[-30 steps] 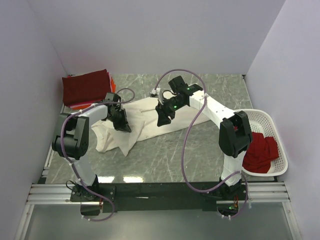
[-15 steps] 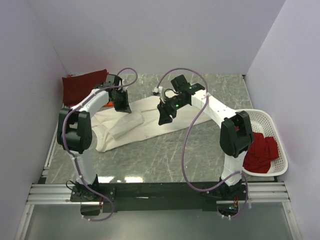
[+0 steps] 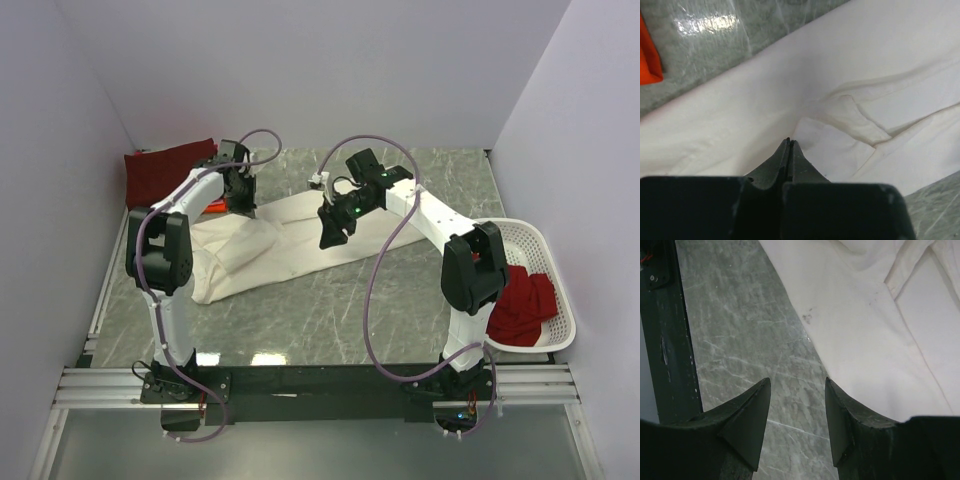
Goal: Fold and stack the t-shirts
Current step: Fold the tshirt
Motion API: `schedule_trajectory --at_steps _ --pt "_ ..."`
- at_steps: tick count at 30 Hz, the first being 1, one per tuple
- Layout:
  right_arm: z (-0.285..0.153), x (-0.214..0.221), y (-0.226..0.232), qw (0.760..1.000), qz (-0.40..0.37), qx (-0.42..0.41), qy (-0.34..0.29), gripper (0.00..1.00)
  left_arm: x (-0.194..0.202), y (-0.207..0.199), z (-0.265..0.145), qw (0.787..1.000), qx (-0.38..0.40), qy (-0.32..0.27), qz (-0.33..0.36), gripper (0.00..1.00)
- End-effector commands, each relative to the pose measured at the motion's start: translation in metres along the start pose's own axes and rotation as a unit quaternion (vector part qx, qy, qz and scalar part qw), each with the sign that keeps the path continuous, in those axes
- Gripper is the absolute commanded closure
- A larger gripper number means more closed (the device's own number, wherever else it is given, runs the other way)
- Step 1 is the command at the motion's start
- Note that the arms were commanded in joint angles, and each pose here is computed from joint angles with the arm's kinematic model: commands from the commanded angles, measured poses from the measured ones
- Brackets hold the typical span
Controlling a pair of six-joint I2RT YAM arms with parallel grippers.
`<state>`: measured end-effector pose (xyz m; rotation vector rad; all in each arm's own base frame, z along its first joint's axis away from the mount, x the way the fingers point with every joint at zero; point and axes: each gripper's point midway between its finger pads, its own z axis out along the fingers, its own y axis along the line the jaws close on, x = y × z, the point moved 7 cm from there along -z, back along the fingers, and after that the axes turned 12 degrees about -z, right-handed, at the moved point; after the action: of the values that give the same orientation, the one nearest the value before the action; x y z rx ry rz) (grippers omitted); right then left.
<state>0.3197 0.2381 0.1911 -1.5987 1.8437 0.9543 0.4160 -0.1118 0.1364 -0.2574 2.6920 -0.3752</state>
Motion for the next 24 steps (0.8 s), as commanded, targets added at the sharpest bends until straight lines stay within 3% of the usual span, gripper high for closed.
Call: schedule_trajectory --at_steps 1,13,24 --pt "-0.014 -0.013 0.004 0.999 -0.023 0.008 -0.024 0.45 -0.020 -0.011 -0.015 0.997 0.006 -0.050 0.052 0.99" --pt "-0.014 -0.010 0.002 1.000 -0.018 0.008 -0.024 0.45 -0.033 -0.037 -0.015 0.982 -0.006 -0.107 0.155 0.99" --pt "-0.015 -0.008 0.001 1.000 -0.015 0.006 -0.023 0.45 -0.035 -0.038 -0.010 0.975 -0.037 -0.125 0.182 0.99"
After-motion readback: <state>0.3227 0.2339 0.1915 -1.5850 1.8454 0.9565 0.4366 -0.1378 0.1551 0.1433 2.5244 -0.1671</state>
